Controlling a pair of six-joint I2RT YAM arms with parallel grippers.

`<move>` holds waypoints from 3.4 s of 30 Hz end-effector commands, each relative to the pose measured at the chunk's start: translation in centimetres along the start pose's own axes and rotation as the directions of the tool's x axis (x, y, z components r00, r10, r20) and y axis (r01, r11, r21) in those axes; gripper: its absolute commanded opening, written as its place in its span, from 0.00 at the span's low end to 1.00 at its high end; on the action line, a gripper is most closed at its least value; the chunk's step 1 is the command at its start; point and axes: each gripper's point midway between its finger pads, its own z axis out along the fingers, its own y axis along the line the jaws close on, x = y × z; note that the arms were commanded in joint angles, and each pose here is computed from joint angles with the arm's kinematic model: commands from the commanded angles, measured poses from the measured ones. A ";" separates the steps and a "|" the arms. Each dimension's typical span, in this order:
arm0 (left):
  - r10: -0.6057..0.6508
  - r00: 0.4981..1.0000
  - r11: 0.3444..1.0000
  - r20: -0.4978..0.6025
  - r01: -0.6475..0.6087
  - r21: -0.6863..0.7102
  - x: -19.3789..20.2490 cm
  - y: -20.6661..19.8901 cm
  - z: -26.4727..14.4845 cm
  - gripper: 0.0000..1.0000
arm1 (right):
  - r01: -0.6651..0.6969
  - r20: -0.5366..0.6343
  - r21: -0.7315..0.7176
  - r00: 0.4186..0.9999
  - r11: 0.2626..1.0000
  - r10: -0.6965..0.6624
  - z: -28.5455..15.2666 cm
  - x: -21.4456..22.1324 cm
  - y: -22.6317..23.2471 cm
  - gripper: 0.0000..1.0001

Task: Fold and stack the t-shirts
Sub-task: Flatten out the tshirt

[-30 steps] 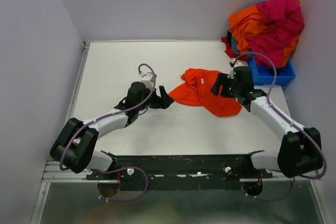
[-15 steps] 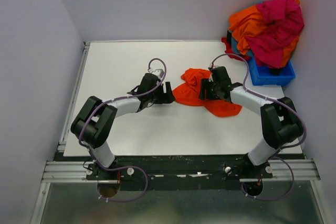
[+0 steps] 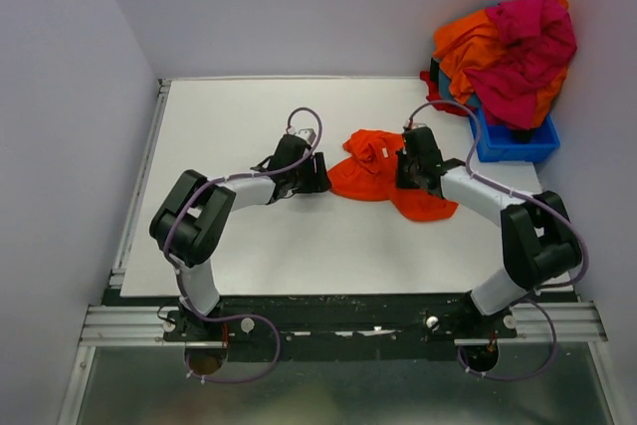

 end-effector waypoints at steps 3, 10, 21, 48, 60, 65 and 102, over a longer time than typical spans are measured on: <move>0.007 1.000 0.998 -0.018 -0.008 -0.059 0.2 1.0 1.0 0.39 | -0.061 0.208 0.044 0.977 0.997 0.050 -4.0 -2.9 -1.5 0.01; 0.054 0.998 0.986 0.040 -0.047 -0.163 -1.3 2.5 -0.7 0.00 | -0.242 0.388 0.133 0.905 0.961 0.175 -8.0 -4.3 -5.7 0.01; 0.011 0.997 0.997 0.078 -0.004 -0.079 -2.3 1.5 -2.2 0.63 | -0.424 0.406 0.021 0.831 0.905 0.380 -9.4 -4.3 -9.8 0.01; -0.226 0.955 0.962 0.190 0.250 -0.109 -6.3 8.2 -6.9 0.00 | -0.506 0.467 0.051 0.774 0.861 0.428 -13.7 -12.5 -12.3 0.01; -0.199 0.803 0.843 0.561 0.432 -0.320 -11.4 14.3 -18.8 0.00 | -0.518 0.252 -0.064 0.819 0.853 0.516 -9.4 -9.0 -12.0 0.98; -0.205 0.791 0.853 0.577 0.433 -0.291 -12.0 13.8 -19.3 0.00 | -0.466 0.231 -0.109 0.847 0.878 0.479 -9.2 -5.4 -10.9 0.88; -0.261 0.853 0.885 0.451 0.398 -0.241 -2.5 14.3 -16.3 0.00 | -0.002 0.080 -0.157 0.997 0.988 0.015 -4.7 -10.9 4.2 0.01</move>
